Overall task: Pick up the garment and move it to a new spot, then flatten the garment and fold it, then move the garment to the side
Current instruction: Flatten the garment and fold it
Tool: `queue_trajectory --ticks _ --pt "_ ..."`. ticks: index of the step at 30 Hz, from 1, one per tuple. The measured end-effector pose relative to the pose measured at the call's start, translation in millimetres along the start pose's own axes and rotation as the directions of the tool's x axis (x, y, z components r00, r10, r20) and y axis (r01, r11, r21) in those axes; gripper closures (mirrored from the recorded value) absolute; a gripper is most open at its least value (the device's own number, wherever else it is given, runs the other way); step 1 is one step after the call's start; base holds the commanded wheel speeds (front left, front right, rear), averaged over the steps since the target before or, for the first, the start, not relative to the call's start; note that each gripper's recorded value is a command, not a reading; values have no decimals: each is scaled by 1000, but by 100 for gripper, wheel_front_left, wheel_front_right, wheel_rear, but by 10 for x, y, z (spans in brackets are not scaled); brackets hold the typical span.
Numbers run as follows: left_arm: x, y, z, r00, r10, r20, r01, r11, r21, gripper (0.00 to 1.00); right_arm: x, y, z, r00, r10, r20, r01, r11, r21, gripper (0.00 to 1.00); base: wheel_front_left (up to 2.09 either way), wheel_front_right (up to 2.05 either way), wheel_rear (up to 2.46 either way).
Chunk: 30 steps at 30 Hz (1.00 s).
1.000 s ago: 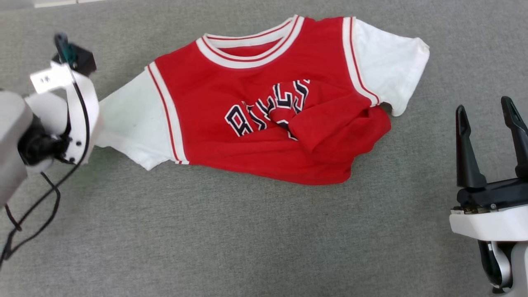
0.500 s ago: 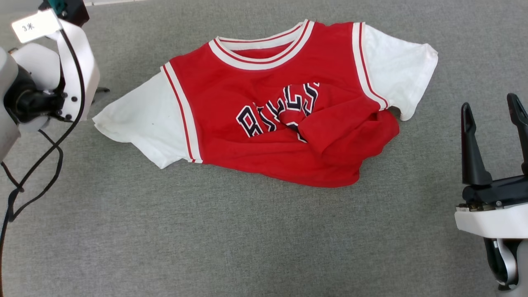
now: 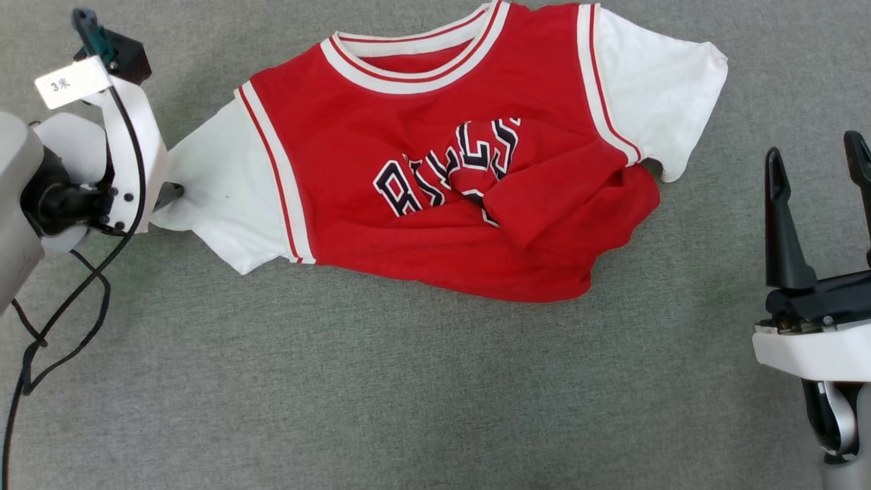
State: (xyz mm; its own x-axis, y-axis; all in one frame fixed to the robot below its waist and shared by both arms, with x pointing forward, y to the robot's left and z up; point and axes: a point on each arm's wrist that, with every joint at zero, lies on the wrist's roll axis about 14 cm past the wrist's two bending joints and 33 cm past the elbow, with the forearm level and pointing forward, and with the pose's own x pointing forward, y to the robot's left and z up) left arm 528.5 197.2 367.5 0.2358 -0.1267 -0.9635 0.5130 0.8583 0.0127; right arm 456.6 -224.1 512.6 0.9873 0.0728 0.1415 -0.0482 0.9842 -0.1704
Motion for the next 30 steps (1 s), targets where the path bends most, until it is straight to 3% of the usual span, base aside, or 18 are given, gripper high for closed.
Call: queue_trajectory --ticks 1,2,3,12,20,24,30 --pt "15 -15 -8 1000 -10 7 10 1000 -11 13 9 -4 1 1000 -1 1 1 1000 -1 0 0 0 0" --pt "19 -21 -10 1000 -16 16 16 1000 -18 89 24 0 6 1000 1 5 -1 1000 -2 0 0 0 0" --pt "13 -20 -16 1000 -17 21 17 1000 -19 100 47 4 22 1000 3 12 -3 1000 -3 0 0 0 0" --pt "-308 -22 189 979 17 201 -27 999 45 100 287 -172 337 998 38 53 -33 994 -100 0 0 0 0" --pt "-673 -36 344 937 19 348 -61 992 110 100 777 -349 323 968 118 -219 -154 976 -155 0 0 0 0" --pt "-689 -54 341 930 17 368 -68 990 127 100 893 -385 -4 870 146 -471 -230 965 -125 0 0 0 0" --pt "-635 -87 373 921 7 390 -70 987 147 100 877 -348 -481 608 175 -774 -297 955 -17 0 0 0 0"
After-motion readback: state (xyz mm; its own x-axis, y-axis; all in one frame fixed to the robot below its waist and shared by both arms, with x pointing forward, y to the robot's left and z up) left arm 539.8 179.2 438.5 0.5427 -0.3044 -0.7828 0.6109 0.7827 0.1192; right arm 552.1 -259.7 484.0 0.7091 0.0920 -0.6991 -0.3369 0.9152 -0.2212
